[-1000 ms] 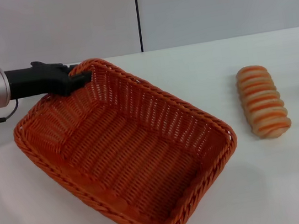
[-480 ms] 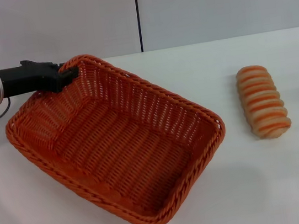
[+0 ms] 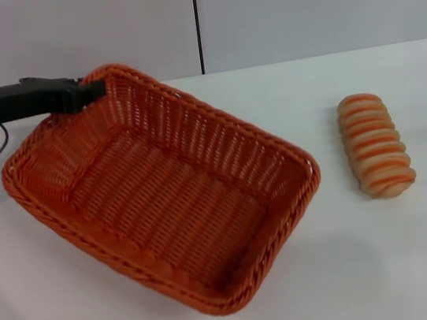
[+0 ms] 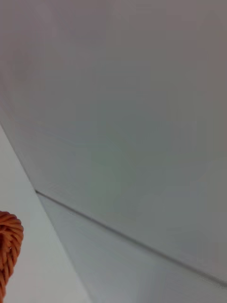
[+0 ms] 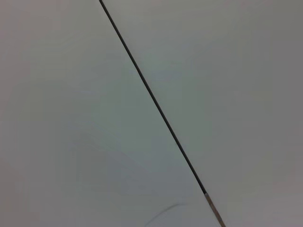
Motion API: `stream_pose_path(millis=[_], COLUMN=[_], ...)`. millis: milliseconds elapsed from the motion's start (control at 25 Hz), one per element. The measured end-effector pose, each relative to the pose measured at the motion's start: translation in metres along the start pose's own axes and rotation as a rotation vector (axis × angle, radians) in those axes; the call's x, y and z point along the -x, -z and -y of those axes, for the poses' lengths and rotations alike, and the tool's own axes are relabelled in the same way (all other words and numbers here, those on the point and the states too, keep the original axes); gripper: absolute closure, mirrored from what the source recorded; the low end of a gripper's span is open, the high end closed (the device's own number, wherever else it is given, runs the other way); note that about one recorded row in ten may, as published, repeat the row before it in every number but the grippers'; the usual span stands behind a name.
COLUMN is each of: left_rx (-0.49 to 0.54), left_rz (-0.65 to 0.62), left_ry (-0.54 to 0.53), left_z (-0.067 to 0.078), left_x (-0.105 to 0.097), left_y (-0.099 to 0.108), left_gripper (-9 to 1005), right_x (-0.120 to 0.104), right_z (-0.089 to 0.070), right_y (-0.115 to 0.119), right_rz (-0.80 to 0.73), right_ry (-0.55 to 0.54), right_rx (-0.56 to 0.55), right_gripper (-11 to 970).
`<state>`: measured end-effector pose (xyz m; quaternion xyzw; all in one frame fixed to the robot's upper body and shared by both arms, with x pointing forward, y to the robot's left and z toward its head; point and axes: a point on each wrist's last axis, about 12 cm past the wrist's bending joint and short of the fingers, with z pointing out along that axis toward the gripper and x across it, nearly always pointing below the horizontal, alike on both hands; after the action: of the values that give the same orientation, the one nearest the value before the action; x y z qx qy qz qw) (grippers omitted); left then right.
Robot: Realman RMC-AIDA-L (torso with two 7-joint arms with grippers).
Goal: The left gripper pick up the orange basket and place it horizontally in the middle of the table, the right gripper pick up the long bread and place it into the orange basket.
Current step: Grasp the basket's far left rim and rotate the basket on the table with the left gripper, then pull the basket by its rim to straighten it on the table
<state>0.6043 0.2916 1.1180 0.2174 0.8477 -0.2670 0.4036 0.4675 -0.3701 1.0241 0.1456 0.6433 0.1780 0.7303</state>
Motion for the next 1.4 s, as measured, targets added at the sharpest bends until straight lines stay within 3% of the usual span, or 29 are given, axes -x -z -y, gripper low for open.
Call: stream_pose_path(millis=[360, 600, 880, 1400], left_rx=[0.066, 0.066, 0.043, 0.013], left_rz=[0.072, 0.089, 0.128, 0.152], left_ry=[0.306, 0.418, 0.531, 0.594], left_z=[-0.015, -0.021, -0.019, -0.014], left_x=[-0.002, -0.020, -0.052, -0.075], left_y=[0.028, 0.045, 0.061, 0.067], left_gripper=[814, 813, 808, 798], right_x=[0.001, 0.001, 0.000, -0.002], right_z=[0.002, 0.002, 0.002, -0.002], right_y=[-0.001, -0.004, -0.010, -0.020], right_rz=[0.002, -0.006, -0.016, -0.033], right_ry=[0.000, 0.002, 0.005, 0.013], right_rx=[-0.012, -0.018, -0.021, -0.010], right_gripper=[327, 326, 326, 325])
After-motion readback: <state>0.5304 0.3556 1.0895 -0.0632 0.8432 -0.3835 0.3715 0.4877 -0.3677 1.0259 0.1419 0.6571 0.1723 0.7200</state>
